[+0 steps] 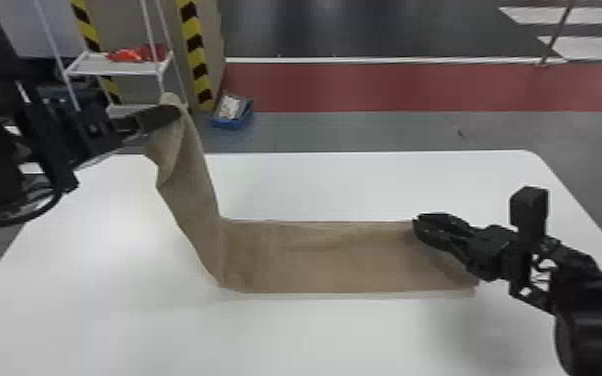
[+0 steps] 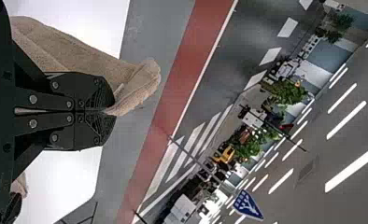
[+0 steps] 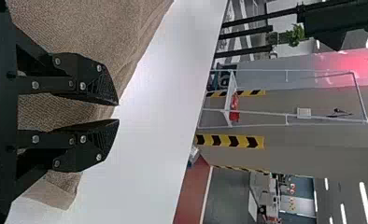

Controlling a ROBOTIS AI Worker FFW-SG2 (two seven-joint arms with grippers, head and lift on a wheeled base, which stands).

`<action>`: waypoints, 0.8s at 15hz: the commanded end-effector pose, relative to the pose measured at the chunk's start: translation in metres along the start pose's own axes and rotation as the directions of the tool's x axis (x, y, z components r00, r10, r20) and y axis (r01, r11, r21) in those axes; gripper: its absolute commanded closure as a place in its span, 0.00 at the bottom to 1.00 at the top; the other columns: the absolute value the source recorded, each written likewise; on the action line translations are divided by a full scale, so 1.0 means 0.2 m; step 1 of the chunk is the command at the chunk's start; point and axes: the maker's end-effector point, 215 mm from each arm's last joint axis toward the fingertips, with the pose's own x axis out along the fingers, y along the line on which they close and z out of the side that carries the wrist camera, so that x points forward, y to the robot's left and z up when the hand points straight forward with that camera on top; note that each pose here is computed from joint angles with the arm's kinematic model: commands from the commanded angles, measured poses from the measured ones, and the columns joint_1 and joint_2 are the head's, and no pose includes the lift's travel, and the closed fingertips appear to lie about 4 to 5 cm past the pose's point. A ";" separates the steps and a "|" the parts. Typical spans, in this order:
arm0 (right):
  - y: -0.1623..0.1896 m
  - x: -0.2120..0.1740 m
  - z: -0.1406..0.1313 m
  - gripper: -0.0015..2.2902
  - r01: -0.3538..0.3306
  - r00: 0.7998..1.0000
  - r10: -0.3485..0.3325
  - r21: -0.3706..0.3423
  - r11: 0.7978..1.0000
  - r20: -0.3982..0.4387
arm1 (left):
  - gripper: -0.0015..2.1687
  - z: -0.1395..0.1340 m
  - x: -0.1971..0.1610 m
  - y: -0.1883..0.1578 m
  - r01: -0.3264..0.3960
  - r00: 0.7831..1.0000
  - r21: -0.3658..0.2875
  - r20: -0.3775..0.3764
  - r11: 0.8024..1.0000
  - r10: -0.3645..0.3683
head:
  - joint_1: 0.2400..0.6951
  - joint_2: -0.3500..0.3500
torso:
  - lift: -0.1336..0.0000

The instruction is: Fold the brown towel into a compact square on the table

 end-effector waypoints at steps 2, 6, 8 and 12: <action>0.03 0.03 -0.04 0.39 -0.015 0.999 0.015 -0.007 1.000 -0.038 | 0.83 -0.05 -0.01 0.02 -0.006 1.000 -0.004 -0.013 1.000 0.006 | 0.94 0.54 | 0.04; 0.10 0.02 -0.17 0.39 -0.043 0.995 0.043 0.011 0.999 -0.091 | 0.83 -0.08 -0.01 0.02 -0.005 1.000 -0.006 -0.020 1.000 0.005 | 0.98 0.54 | 0.04; 0.14 0.02 -0.21 0.39 -0.055 0.993 0.056 0.012 0.998 -0.103 | 0.83 -0.09 -0.02 0.02 -0.007 1.000 -0.005 -0.023 1.000 0.007 | 1.00 0.55 | 0.04; 0.14 0.01 -0.15 0.39 -0.046 0.996 0.044 -0.016 0.999 -0.076 | 0.83 -0.12 -0.02 0.02 -0.008 1.000 0.000 -0.030 1.000 0.008 | 1.00 0.56 | 0.04</action>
